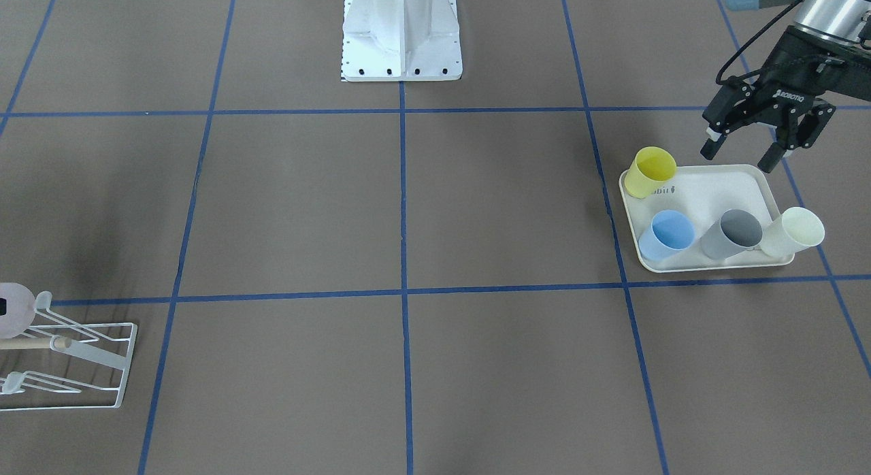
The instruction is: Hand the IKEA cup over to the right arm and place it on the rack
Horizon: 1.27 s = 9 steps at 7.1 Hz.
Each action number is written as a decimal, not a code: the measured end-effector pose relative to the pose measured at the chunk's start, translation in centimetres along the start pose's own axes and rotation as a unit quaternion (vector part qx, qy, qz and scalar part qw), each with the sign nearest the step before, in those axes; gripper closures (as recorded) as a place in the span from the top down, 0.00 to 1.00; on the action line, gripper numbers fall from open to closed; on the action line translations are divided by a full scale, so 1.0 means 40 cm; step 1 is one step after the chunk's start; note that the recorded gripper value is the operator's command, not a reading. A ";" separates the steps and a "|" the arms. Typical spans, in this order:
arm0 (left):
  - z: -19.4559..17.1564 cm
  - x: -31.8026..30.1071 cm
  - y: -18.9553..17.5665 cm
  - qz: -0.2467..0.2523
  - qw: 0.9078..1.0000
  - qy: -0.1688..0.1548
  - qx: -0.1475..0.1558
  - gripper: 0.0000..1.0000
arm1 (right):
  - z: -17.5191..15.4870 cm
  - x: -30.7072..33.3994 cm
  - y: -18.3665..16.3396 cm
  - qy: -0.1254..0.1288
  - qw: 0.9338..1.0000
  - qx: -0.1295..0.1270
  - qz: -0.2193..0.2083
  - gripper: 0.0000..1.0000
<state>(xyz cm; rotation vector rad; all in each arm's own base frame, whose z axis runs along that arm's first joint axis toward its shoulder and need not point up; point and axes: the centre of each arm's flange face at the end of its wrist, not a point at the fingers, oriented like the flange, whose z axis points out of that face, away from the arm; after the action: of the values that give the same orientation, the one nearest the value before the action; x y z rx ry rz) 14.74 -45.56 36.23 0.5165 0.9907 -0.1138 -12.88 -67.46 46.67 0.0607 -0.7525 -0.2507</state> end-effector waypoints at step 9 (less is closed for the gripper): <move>-0.003 0.006 0.000 0.001 1.000 0.002 0.001 1.00 | 0.020 0.023 0.015 0.001 1.000 -0.007 -0.010 0.39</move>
<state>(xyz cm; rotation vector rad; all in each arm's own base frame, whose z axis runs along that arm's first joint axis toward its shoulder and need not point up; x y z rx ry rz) 14.79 -45.48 35.97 0.5190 0.9947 -0.1117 -12.66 -67.06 47.94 0.0548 -0.7487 -0.2742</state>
